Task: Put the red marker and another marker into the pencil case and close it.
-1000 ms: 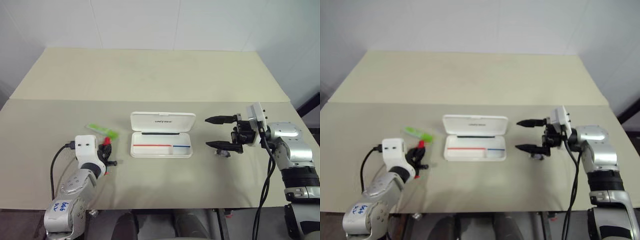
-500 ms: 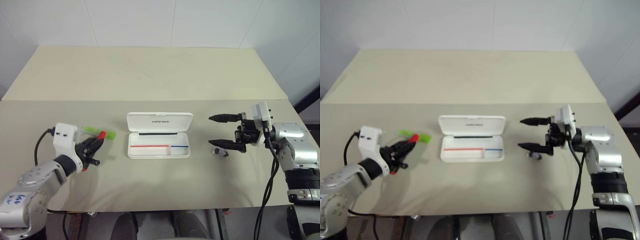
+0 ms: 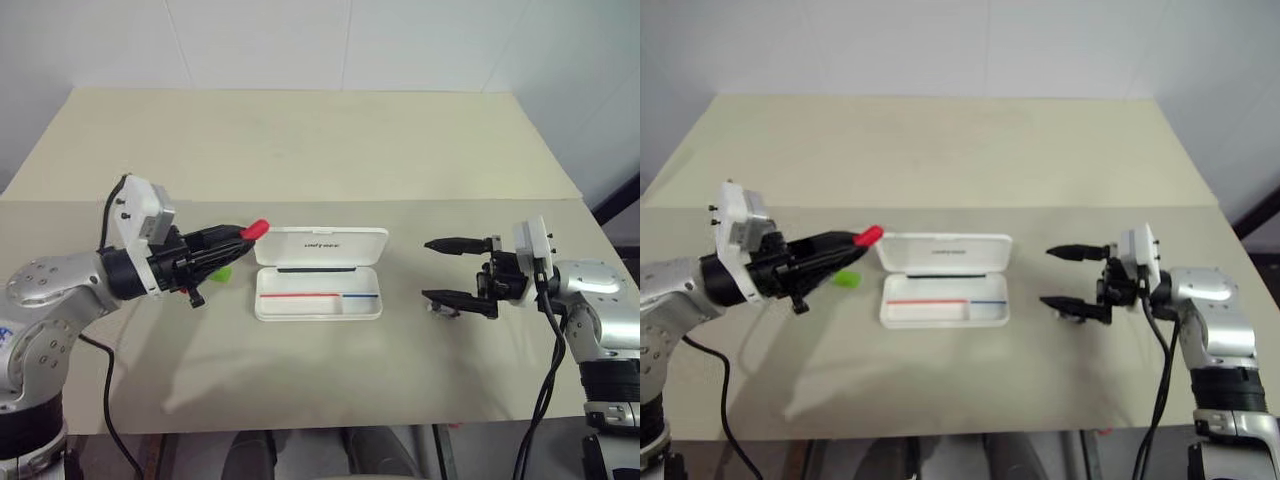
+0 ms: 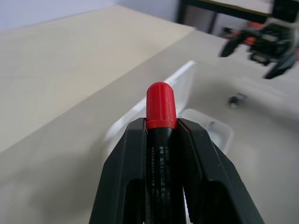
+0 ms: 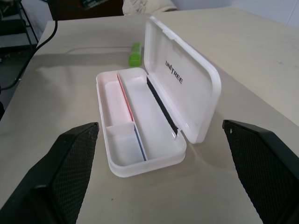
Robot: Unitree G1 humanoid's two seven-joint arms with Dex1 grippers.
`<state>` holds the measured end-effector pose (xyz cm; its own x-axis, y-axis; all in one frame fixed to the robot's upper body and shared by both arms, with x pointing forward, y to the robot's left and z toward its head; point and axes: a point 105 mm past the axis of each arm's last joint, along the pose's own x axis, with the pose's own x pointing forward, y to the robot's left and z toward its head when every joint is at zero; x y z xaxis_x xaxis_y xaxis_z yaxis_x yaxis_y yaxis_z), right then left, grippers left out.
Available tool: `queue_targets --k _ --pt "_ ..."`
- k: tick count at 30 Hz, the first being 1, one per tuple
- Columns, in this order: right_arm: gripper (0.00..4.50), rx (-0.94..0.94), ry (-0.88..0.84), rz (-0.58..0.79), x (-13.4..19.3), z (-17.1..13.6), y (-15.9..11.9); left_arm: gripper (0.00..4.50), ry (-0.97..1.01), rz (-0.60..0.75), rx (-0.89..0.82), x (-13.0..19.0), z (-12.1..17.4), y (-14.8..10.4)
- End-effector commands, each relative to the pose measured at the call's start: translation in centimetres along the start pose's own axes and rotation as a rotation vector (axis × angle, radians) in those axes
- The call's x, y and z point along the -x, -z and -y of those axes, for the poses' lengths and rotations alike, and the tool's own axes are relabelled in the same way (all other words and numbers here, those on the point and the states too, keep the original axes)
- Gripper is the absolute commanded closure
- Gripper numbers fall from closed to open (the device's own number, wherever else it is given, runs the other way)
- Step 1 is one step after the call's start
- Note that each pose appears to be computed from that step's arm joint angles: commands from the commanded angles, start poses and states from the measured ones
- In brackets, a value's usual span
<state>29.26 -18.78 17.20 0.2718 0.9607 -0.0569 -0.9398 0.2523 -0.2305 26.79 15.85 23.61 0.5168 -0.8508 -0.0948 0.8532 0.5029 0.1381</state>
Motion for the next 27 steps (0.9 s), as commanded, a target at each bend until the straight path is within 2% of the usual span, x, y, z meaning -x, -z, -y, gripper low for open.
queue_targets --k 1,10,14,27 --pt "0.00 0.050 0.030 0.024 0.8 -0.2 -1.5 3.89 0.108 0.001 -0.062 -1.0 0.0 -1.1" --pt "0.00 0.076 0.036 0.018 1.4 -1.8 -1.4 3.89 0.399 -0.083 -0.081 -5.8 1.3 0.3" --pt "0.00 0.060 0.015 0.012 1.3 -2.6 -1.4 3.89 0.469 -0.098 -0.105 -7.6 2.1 1.0" --pt "0.00 0.044 0.057 0.023 0.6 -2.8 -0.8 3.89 0.463 -0.165 -0.280 -12.5 1.1 3.4"
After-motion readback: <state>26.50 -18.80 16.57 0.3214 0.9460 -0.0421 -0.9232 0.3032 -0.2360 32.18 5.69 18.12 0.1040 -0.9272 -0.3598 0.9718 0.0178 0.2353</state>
